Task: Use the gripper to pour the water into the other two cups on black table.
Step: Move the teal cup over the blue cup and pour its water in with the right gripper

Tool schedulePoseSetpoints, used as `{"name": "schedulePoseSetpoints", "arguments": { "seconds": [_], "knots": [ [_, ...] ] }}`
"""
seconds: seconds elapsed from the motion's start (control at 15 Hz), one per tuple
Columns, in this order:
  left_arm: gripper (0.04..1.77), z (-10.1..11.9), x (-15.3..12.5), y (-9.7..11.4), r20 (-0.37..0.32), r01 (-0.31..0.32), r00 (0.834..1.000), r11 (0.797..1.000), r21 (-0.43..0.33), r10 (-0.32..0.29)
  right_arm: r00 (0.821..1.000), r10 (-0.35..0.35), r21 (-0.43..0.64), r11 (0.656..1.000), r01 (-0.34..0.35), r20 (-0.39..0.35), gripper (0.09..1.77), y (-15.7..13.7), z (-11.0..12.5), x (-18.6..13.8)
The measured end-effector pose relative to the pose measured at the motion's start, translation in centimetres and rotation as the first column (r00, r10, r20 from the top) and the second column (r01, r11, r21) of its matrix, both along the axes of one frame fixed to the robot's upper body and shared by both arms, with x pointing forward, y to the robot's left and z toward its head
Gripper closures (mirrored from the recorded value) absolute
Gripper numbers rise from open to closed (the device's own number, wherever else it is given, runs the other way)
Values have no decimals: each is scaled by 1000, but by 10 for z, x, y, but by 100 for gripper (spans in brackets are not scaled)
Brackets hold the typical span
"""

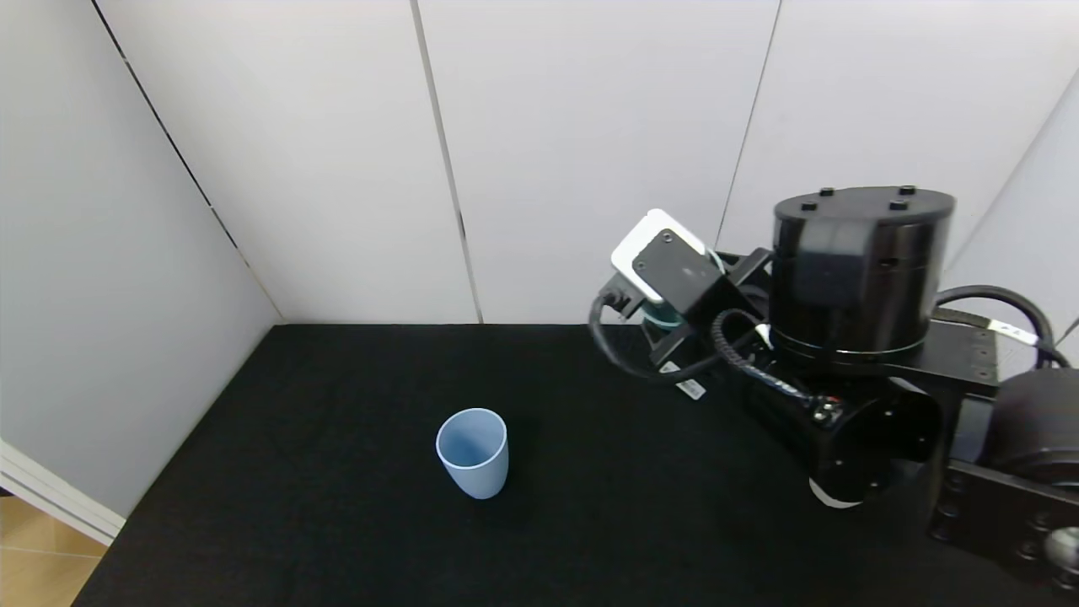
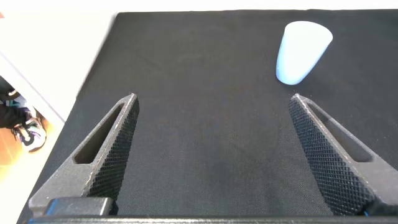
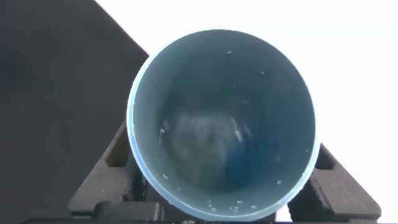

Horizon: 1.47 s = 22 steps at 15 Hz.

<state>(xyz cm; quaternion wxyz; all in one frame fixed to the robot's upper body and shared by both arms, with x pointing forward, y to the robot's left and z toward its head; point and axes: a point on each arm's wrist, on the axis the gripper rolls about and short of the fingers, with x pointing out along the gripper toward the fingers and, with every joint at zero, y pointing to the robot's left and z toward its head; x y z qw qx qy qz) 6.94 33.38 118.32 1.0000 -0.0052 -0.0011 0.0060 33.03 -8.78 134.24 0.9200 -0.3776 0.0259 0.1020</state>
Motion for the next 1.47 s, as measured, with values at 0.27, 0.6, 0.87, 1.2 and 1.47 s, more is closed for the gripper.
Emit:
{"name": "schedulePoseSetpoints", "arguments": {
  "seconds": [0.27, 0.6, 0.87, 1.2, 1.47],
  "knots": [
    [9, 0, 0, 0, 0, 0, 1000, 1000, 0, 0, 999, 52, -110, 993, -51, 0, 65, 42, -4, 15],
    [9, 0, 0, 0, 0, 0, 1000, 1000, 0, 0, 992, 122, -260, 957, -127, -34, 65, 85, -18, 18],
    [9, 0, 0, 0, 0, 0, 1000, 1000, 0, 0, 990, 130, -409, 902, -139, -51, 65, 107, -48, 22],
    [9, 0, 0, 0, 0, 0, 1000, 1000, 0, 0, 988, 145, -580, 800, -152, -59, 65, 124, -76, 25],
    [9, 0, 0, 0, 0, 0, 1000, 1000, 0, 0, 984, 174, -681, 715, -158, -46, 65, 137, -85, 32]
  ]
}}
